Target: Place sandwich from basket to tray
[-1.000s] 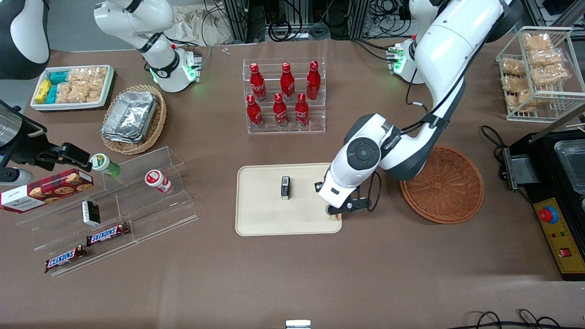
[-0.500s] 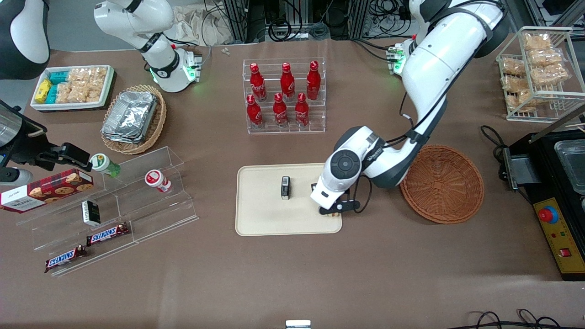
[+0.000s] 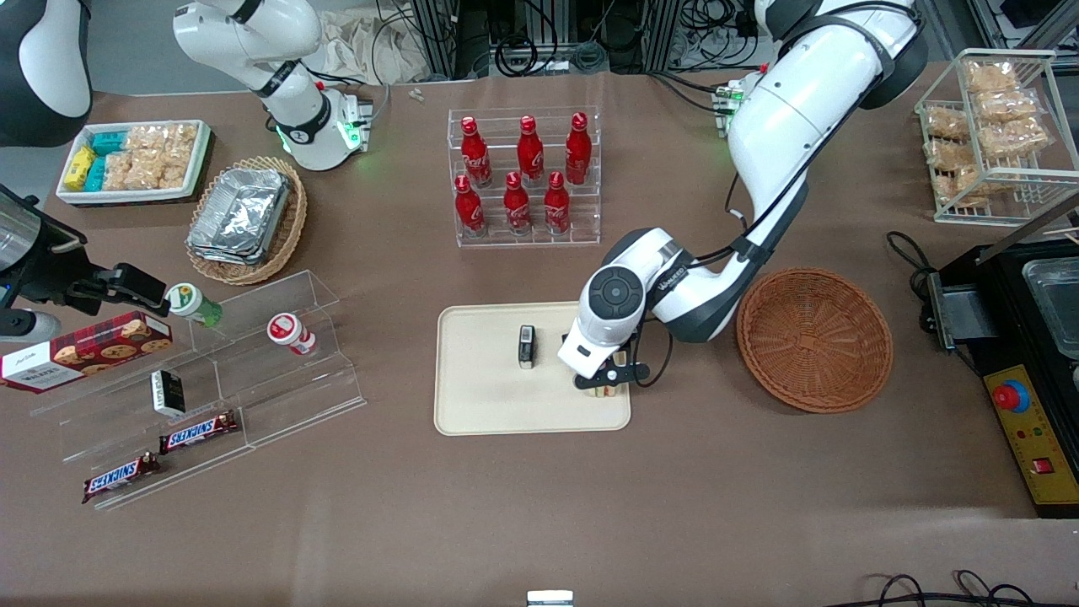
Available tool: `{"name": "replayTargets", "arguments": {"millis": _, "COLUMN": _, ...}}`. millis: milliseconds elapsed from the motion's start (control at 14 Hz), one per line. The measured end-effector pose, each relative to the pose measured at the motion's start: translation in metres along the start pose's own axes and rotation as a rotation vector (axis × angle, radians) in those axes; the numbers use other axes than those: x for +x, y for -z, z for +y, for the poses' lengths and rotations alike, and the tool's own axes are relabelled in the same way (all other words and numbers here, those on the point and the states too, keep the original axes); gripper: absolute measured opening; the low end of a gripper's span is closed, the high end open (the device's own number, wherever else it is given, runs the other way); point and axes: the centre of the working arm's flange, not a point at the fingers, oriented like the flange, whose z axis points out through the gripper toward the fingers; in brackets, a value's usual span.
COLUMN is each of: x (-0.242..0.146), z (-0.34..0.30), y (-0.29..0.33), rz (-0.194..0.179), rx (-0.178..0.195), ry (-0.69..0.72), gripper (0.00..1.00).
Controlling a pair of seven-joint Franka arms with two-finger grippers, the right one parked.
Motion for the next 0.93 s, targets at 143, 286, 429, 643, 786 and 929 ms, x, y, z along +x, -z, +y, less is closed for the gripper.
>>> {"name": "replayTargets", "arguments": {"millis": 143, "x": 0.004, "z": 0.0, "y": 0.004, "rz": 0.011, "rx": -0.004, "ry": 0.002, "gripper": 0.63}}
{"name": "replayTargets", "arguments": {"millis": 286, "x": 0.008, "z": -0.001, "y": 0.012, "rz": 0.024, "rx": -0.012, "ry": 0.006, "gripper": 0.82}}
{"name": "replayTargets", "arguments": {"millis": 429, "x": 0.014, "z": -0.003, "y": 0.031, "rz": 0.042, "rx": -0.011, "ry": 0.016, "gripper": 1.0}}
{"name": "replayTargets", "arguments": {"millis": 643, "x": 0.026, "z": -0.029, "y": 0.096, "rz": 0.07, "rx": 0.038, "ry": 0.057, "gripper": 1.0}}
{"name": "replayTargets", "arguments": {"millis": 786, "x": 0.041, "z": -0.065, "y": 0.15, "rz": 0.078, "rx": 0.043, "ry": 0.067, "gripper": 1.0}}
{"name": "replayTargets", "arguments": {"millis": 929, "x": 0.047, "z": -0.101, "y": 0.193, "rz": 0.062, "rx": 0.032, "ry": 0.043, "gripper": 1.0}}
